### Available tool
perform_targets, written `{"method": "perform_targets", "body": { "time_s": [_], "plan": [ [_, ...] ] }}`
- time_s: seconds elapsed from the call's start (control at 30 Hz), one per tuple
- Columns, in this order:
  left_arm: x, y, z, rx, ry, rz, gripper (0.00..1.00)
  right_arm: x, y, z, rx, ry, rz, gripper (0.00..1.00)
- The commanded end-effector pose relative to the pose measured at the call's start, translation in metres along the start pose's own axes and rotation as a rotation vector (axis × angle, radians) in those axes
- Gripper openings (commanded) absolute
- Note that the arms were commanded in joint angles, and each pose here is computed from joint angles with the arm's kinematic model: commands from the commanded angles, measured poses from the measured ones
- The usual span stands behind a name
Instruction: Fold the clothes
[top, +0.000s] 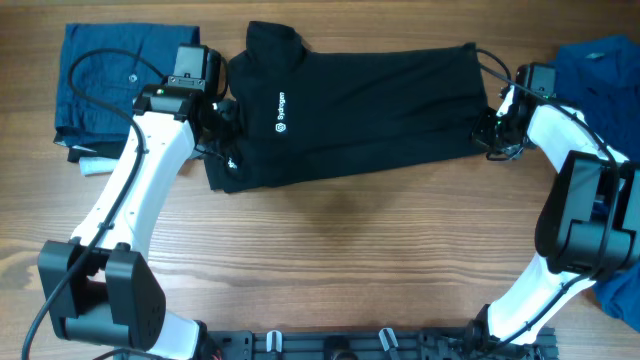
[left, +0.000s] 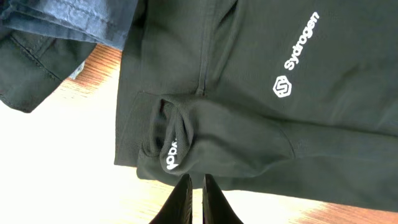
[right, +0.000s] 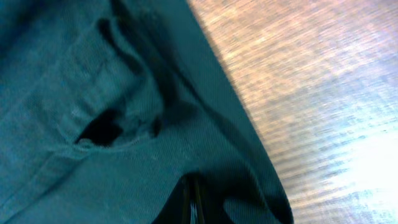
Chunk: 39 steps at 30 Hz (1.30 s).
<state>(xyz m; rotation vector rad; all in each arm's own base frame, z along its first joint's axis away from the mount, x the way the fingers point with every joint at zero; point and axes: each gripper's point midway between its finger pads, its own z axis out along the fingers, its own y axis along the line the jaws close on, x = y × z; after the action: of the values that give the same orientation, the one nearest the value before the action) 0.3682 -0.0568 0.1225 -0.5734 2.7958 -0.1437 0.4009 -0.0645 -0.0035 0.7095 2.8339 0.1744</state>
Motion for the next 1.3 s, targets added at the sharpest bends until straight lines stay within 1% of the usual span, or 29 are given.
{"method": "perform_targets", "body": {
  "time_s": [0.0,0.07,0.13,0.33,0.43,0.47,0.57,0.67,0.7,0.77,0.87,0.93,0.97,1.03,1.07,1.1,1.13,1.17,1.2,1.23,1.27],
  "plan": [
    [0.010,0.008,0.008,-0.026,0.053,-0.001,0.07,0.061,-0.075,0.021,0.333,0.191,0.189,0.04],
    [0.015,0.012,0.012,-0.042,0.065,-0.001,0.08,0.073,-0.092,0.013,0.394,0.238,0.247,0.04],
    [0.020,0.017,0.018,-0.058,0.076,0.000,0.08,0.084,-0.100,0.008,0.412,0.283,0.291,0.04],
    [0.038,0.028,0.037,-0.081,0.113,0.000,0.09,0.109,-0.107,-0.006,0.467,0.382,0.348,0.04],
    [0.036,0.035,0.038,-0.104,0.103,-0.007,0.08,0.111,-0.106,-0.013,0.469,0.387,0.349,0.04],
    [0.034,0.037,0.038,-0.103,0.099,-0.017,0.07,0.109,-0.105,-0.019,0.466,0.376,0.349,0.04],
    [0.024,0.046,0.039,-0.103,0.081,-0.075,0.07,0.090,-0.097,-0.046,0.418,0.270,0.351,0.04],
    [0.015,0.038,0.040,-0.007,0.081,-0.119,0.04,0.069,-0.069,-0.080,0.282,0.157,0.292,0.04],
    [0.010,0.031,0.040,0.039,0.070,-0.127,0.04,0.061,-0.055,-0.096,0.242,0.101,0.245,0.04],
    [-0.001,0.019,0.037,0.105,0.037,-0.125,0.04,0.050,-0.016,-0.119,0.140,0.030,0.077,0.04],
    [-0.020,0.010,0.035,0.152,-0.039,-0.121,0.10,0.052,0.059,-0.140,0.020,-0.025,-0.309,0.04],
    [-0.035,0.009,0.033,0.175,-0.091,-0.148,0.09,0.065,0.109,-0.140,-0.042,-0.067,-0.539,0.04],
    [-0.044,0.011,0.031,0.185,-0.116,-0.184,0.05,0.070,0.126,-0.140,-0.064,-0.087,-0.608,0.04],
    [-0.061,0.021,0.029,0.201,-0.159,-0.268,0.04,0.083,0.175,-0.143,-0.137,-0.161,-0.782,0.06],
    [-0.067,0.026,0.027,0.211,-0.173,-0.308,0.04,0.091,0.195,-0.146,-0.181,-0.188,-0.844,0.19],
    [-0.071,0.027,0.026,0.226,-0.179,-0.312,0.04,0.097,0.212,-0.149,-0.213,-0.214,-0.874,0.23],
    [-0.072,0.027,0.026,0.234,-0.181,-0.316,0.04,0.102,0.226,-0.152,-0.250,-0.236,-0.899,0.23],
    [-0.072,0.028,0.026,0.233,-0.181,-0.318,0.05,0.116,0.239,-0.154,-0.304,-0.225,-0.934,0.23],
    [-0.072,0.028,0.026,0.233,-0.181,-0.317,0.08,0.125,0.250,-0.156,-0.349,-0.222,-0.973,0.21],
    [-0.072,0.028,0.026,0.233,-0.181,-0.317,0.10,0.141,0.261,-0.157,-0.403,-0.215,-1.106,0.17],
    [-0.072,0.027,0.026,0.233,-0.180,-0.316,0.14,0.149,0.264,-0.154,-0.412,-0.207,-1.187,0.17]
  ]
}}
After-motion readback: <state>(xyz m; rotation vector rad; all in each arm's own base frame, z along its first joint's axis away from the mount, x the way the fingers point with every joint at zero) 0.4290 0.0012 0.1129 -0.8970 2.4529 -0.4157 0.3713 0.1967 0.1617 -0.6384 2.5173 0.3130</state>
